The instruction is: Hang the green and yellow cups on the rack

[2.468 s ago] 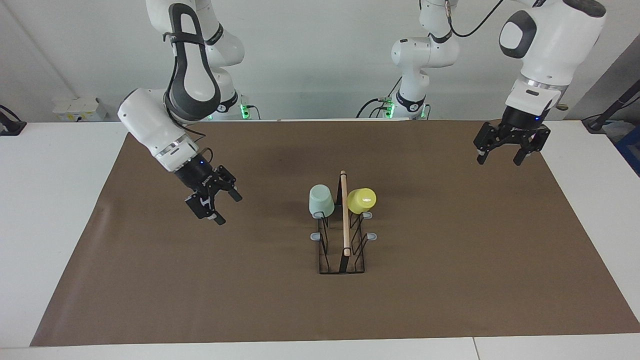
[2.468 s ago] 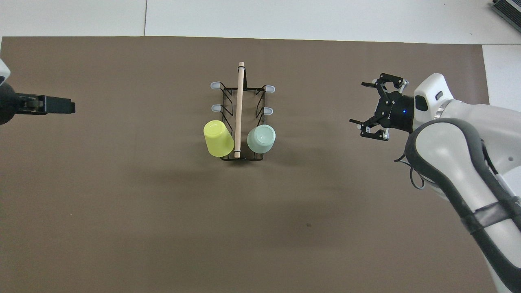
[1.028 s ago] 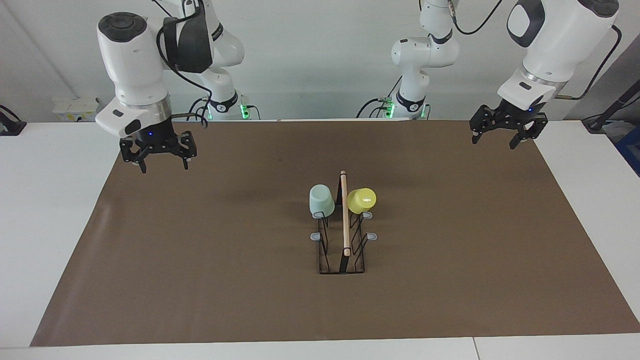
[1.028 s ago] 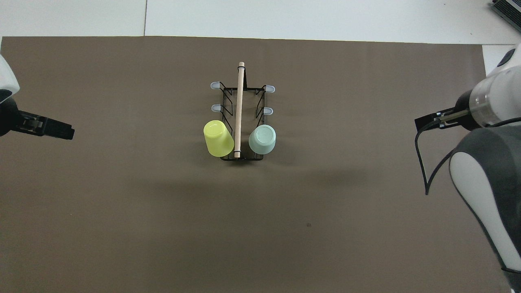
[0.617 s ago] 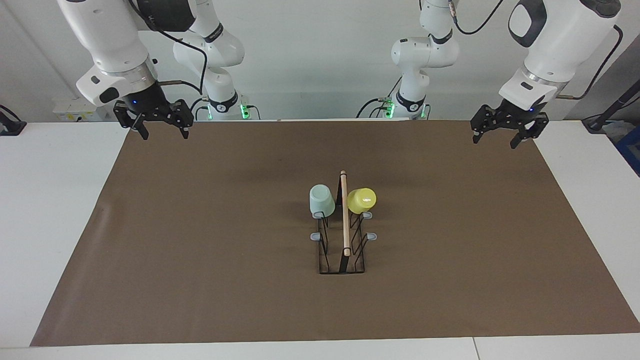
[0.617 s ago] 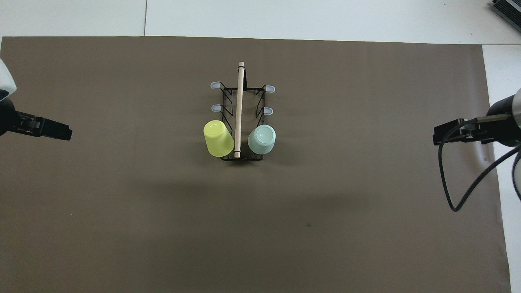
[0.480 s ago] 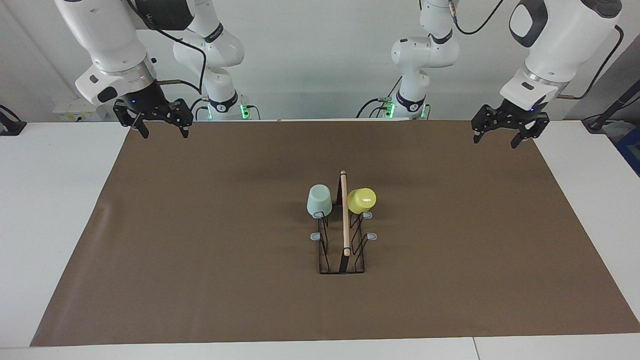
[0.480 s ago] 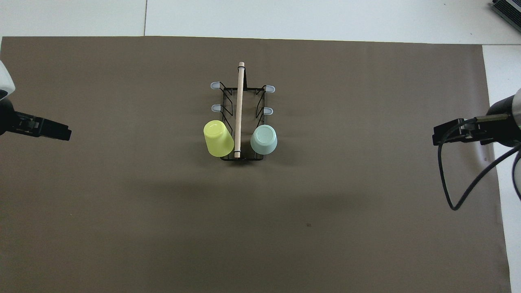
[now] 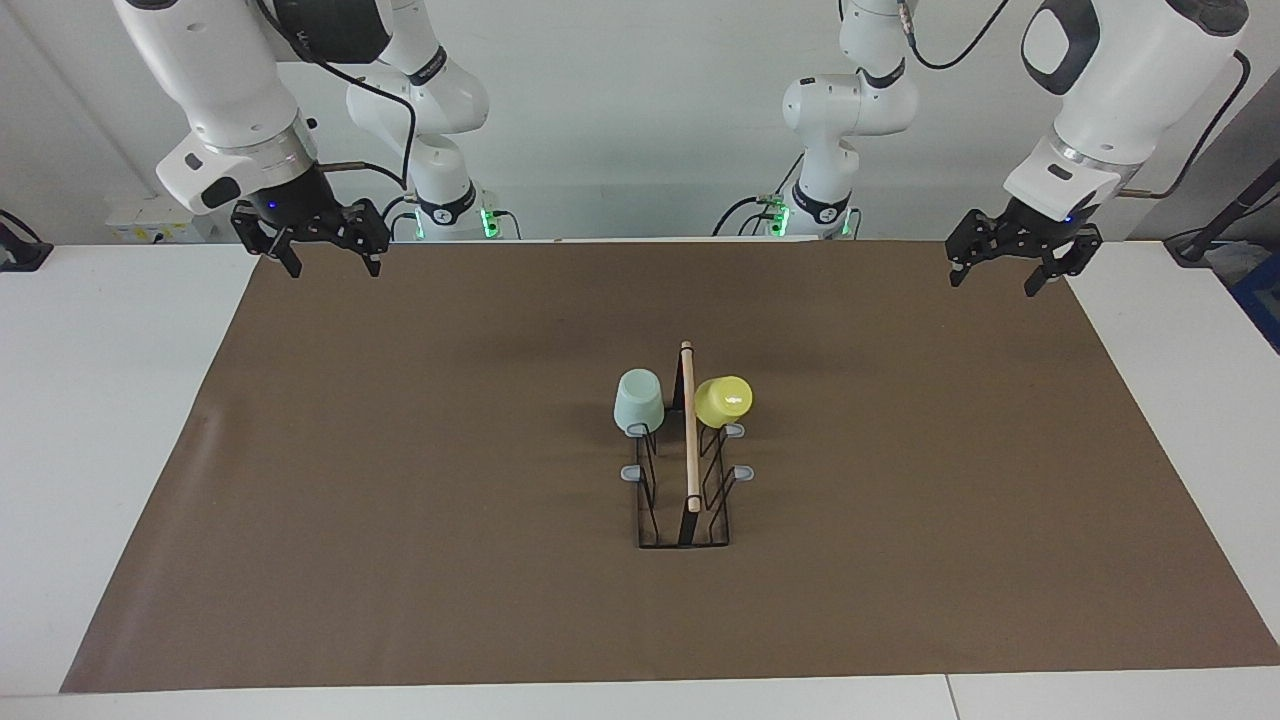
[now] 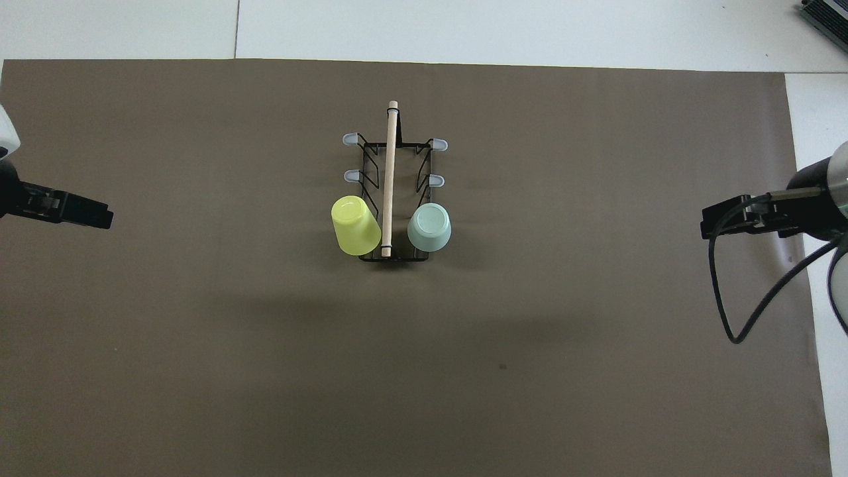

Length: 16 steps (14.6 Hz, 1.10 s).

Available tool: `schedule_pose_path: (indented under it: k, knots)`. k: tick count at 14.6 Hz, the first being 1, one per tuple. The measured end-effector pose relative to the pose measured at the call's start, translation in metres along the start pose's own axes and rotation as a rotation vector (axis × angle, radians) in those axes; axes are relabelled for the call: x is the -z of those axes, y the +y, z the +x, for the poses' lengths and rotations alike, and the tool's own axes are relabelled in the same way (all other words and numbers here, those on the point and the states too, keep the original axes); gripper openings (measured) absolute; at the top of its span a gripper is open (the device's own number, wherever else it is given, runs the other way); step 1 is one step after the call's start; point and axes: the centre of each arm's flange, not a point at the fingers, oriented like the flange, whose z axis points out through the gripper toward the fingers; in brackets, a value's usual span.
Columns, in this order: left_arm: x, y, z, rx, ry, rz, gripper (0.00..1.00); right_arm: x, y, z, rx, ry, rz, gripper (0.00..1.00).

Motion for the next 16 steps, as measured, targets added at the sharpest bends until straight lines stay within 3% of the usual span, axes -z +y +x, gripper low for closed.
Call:
schedule_pose_path:
  k: [16]
  knots:
    - [0.0013,0.0007,-0.0053,0.04,-0.024,-0.005,1.0,-0.0017,0.0048,-0.0019,-0.009,-0.019,-0.001,1.0]
